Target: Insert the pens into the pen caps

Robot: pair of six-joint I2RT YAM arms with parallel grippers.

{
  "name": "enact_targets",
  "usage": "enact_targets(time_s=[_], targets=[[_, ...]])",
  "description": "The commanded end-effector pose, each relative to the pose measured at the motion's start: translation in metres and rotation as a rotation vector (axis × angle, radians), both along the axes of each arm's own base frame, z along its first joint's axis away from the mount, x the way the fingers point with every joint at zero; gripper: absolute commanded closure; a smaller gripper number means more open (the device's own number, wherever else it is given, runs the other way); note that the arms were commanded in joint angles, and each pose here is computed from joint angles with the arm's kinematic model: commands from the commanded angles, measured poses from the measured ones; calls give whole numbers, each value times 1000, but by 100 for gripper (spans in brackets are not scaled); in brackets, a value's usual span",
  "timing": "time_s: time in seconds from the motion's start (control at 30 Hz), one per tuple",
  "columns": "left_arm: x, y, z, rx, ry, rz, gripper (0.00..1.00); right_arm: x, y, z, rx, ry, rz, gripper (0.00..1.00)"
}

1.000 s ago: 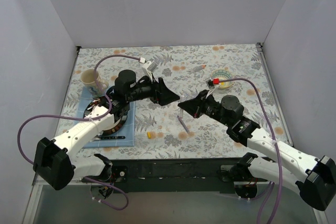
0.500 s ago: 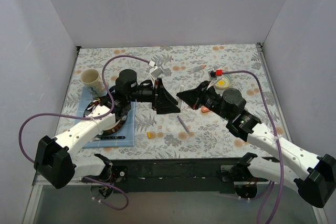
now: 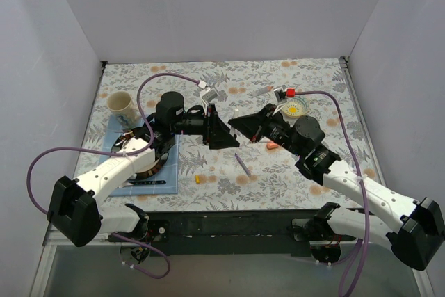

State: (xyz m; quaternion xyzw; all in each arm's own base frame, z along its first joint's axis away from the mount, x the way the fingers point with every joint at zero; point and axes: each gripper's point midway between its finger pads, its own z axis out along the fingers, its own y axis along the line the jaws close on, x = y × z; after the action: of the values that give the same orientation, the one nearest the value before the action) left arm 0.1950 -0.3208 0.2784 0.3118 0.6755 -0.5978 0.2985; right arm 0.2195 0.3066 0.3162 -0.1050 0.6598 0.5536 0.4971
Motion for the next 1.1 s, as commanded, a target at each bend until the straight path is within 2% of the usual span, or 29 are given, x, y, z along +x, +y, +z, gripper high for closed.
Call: enact_targets(time_s=[0.0,0.07,0.1,0.2,0.23,0.27,0.3,0.33,0.37,0.4,0.43,0.53,0.57,0.6,0.67,0.7,0.87,1.0,1.07], targets=[[-1,0,16,-39,-46,7,45,-6,1,20,94,-45,28,99],[-3,0,17,-53,-36,-3,50,-8,3,17,109,-37,43,99],[-4,-1,20,-64,-32,-5,59,-9,5,9,102,-21,52,99],[-3,-2,18,-70,-18,-7,72,-12,9,0,104,-1,75,99],[-3,-2,19,-71,-7,-6,86,-12,10,-2,102,2,79,99],[-3,-3,17,-69,-1,-13,95,-13,9,-2,104,2,79,99],[-3,-4,15,-65,8,-19,100,-14,9,-1,104,-5,81,98],[-3,-4,15,-63,18,-18,100,-14,8,-3,91,-16,77,92],[0,-5,11,-52,27,-11,100,-13,6,-1,82,-29,64,68],[6,-5,6,-27,45,21,100,-6,-3,3,70,-46,3,59],[11,-5,2,-4,32,50,100,3,-10,-3,-26,-64,-61,44],[28,1,-24,109,76,165,100,34,-53,-5,-224,-138,-323,36],[29,5,-33,140,76,182,100,42,-67,-7,-335,-225,-385,31],[34,6,-37,156,73,215,100,57,-91,-8,-410,-237,-509,30],[38,12,-37,167,56,262,100,73,-120,-16,-587,-254,-613,28],[46,15,-38,176,42,314,100,91,-141,-30,-667,-210,-658,28],[48,27,-28,152,-50,389,100,132,-210,-102,-966,67,-612,36],[48,32,-27,147,-84,413,100,140,-244,-139,-1196,144,-597,42],[45,29,-28,157,-75,379,100,143,-258,-160,-1260,190,-564,50]])
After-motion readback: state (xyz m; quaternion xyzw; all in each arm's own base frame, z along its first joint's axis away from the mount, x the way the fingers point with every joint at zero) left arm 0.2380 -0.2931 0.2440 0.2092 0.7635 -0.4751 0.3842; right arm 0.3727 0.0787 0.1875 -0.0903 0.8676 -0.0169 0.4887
